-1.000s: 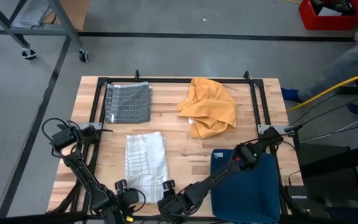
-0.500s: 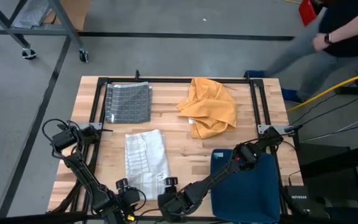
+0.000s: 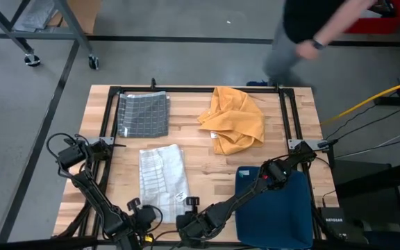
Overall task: Fold towel
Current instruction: Fold the white towel
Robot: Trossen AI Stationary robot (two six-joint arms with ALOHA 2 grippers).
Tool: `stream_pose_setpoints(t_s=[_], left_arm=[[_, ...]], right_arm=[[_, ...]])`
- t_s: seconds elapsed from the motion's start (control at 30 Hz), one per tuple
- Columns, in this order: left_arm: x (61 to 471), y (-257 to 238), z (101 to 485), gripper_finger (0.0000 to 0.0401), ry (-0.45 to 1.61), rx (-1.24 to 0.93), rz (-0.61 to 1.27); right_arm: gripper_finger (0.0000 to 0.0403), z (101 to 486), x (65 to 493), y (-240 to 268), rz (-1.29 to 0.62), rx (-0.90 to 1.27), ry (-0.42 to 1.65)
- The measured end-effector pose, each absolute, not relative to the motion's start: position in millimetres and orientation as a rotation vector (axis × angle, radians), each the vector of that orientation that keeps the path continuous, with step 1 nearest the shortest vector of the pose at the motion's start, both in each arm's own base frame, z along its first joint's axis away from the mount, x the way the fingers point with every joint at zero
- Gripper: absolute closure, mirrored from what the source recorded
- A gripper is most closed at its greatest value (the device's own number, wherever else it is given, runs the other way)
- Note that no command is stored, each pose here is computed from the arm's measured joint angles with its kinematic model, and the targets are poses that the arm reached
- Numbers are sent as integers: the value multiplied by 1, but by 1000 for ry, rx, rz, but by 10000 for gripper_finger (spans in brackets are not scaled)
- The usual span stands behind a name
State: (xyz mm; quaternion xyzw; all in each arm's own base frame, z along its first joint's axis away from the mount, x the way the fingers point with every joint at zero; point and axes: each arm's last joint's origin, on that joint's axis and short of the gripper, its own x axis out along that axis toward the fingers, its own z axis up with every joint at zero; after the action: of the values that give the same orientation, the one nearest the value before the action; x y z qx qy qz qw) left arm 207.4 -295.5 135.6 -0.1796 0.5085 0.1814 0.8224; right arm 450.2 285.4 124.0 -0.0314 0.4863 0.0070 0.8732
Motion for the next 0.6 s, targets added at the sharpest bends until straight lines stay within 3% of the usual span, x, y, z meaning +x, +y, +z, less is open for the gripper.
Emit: stream_pose_setpoints(t_s=[0.07,0.6], left_arm=[[206,-297,137,392,1077,-398,388],[199,-294,181,397,1051,-526,319]], right_arm=[[382,124,450,286,5,-47,1016],[400,179,442,281,9,-27,947]])
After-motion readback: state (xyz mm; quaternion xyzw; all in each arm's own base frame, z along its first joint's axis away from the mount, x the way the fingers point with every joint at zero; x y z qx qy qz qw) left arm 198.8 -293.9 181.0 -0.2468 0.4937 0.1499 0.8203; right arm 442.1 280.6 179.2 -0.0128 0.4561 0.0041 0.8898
